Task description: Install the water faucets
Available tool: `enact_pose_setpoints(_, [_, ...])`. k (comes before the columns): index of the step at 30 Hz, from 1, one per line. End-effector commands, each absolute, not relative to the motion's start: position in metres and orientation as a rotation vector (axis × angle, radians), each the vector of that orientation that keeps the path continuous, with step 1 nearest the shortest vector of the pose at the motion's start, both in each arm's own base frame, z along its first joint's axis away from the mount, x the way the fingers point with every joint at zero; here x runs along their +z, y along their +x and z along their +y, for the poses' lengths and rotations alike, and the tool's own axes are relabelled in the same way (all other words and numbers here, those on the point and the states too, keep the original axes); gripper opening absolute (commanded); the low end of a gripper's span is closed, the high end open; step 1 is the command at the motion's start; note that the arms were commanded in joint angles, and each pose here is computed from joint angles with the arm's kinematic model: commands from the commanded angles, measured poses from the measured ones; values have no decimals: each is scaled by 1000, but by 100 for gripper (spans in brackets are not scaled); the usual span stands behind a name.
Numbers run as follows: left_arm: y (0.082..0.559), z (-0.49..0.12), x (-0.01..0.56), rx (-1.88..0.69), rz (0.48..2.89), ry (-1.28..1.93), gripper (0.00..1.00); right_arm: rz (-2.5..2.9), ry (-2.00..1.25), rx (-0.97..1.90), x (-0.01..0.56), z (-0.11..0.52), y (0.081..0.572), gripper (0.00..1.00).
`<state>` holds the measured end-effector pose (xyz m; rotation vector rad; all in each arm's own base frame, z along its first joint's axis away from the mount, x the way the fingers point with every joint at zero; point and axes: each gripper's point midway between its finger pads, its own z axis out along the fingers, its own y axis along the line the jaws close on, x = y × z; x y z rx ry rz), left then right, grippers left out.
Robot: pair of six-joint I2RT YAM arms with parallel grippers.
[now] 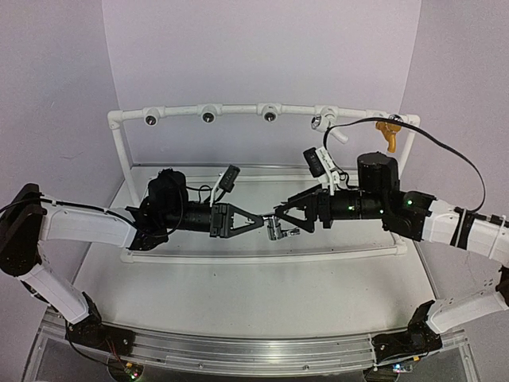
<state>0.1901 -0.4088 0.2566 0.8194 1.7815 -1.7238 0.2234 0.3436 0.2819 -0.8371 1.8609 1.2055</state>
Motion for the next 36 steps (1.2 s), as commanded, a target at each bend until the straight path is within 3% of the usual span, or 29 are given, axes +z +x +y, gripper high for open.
enact_pose_setpoints(1, [182,-407,300,-1728,1628,903,0,1876,-930,1269,278,352,211,94])
enact_pose_setpoints(11, [179,-405,298,-1729,1636,916,0,1855,-1056,1467,267,374,196,51])
enact_pose_setpoints(16, [176,-405,295,-1734,1638,932,0,1814,-1032,1477,273,375,198,44])
enact_pose_setpoints(21, [176,-407,295,-1742,1641,943,0,1816,-1006,1487,272,378,202,43])
enact_pose_setpoints(27, [176,-406,295,-1739,1641,941,0,1808,-1018,1539,271,383,200,29])
enact_pose_setpoints(31, [176,-405,295,-1735,1640,937,0,1808,-1030,1560,269,385,198,26])
enact_pose_setpoints(36, [177,-403,298,-1724,1632,928,0,1799,-1040,1573,270,385,196,0])
